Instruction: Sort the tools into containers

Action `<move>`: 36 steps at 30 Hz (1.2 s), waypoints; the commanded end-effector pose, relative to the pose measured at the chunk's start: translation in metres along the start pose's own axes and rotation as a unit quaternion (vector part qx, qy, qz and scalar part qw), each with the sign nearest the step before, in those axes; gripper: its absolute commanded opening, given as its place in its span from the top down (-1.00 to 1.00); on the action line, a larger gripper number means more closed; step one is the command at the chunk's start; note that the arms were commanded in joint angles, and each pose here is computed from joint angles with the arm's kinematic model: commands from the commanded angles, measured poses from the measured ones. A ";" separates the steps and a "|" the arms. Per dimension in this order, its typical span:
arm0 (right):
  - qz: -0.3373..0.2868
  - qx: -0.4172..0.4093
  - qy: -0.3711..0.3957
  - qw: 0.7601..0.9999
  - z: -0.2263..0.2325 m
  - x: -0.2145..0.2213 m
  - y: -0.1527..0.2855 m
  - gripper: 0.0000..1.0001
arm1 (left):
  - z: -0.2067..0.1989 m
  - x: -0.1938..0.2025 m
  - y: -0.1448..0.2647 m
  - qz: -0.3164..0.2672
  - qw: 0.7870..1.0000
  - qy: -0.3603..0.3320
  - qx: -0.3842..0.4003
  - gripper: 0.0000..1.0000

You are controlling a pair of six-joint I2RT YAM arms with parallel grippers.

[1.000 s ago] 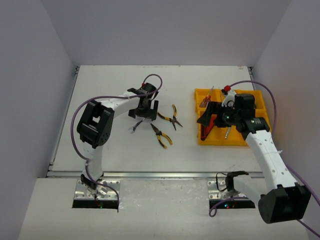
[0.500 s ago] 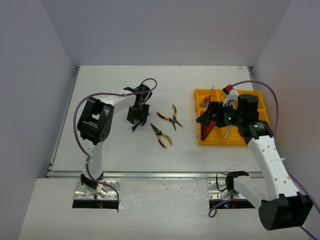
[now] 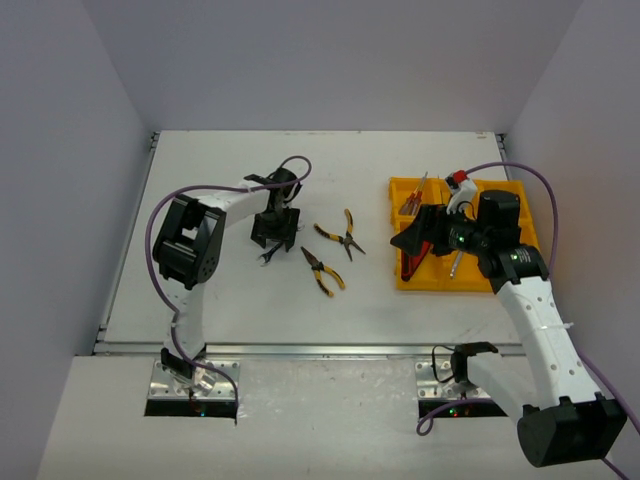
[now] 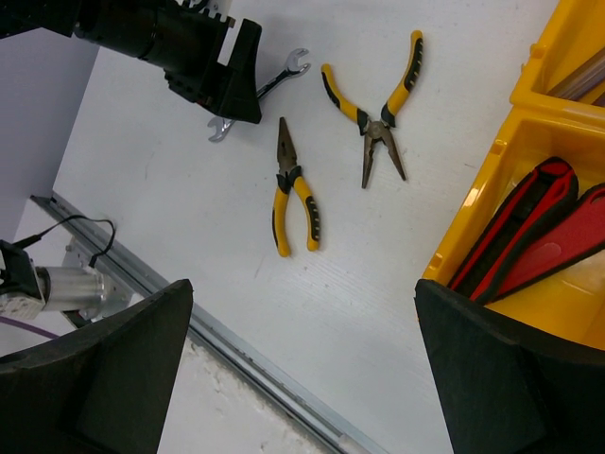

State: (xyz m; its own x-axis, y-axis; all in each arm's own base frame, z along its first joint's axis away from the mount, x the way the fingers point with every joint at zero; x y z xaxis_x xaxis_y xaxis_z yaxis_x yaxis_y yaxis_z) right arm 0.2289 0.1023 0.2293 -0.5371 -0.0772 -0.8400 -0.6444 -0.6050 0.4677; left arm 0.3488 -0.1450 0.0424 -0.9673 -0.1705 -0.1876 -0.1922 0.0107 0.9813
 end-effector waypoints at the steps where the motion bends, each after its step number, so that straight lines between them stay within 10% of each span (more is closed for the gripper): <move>1: -0.020 -0.013 0.016 1.000 0.002 -0.008 -0.001 -0.98 | 0.002 -0.008 -0.019 -0.024 1.000 0.008 -0.001 -0.19; 18: -0.016 -0.025 0.014 0.999 0.004 -0.006 -0.004 -0.98 | -0.004 -0.016 -0.029 -0.038 0.999 0.020 0.026 -0.07; 29: -0.022 -0.045 0.015 0.999 0.008 -0.007 -0.004 -0.98 | 0.006 0.012 -0.038 -0.011 0.999 0.049 0.018 1.00; 36: -0.053 -0.144 0.003 0.988 0.032 -0.012 -0.005 -0.98 | 0.024 0.034 -0.028 -0.025 0.994 0.105 -0.014 1.00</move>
State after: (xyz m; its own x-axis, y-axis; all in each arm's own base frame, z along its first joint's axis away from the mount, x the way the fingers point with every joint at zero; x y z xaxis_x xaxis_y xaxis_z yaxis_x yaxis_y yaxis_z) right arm 0.2244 0.1157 0.2286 -0.5332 -0.0586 -0.8440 -0.5788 -0.7023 0.4145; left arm 0.3650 -0.1464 0.0400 -0.8868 -0.2962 -0.3547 -0.3878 0.0593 0.9198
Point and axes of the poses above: each gripper's point midway between its finger pads, its own y axis back along the fingers, its own z axis along the line the jaws close on, x = y × z, the point moved 4 cm from there along y, back along the fingers, and after that the axes turned 15 degrees about y, right-handed, at the moved point
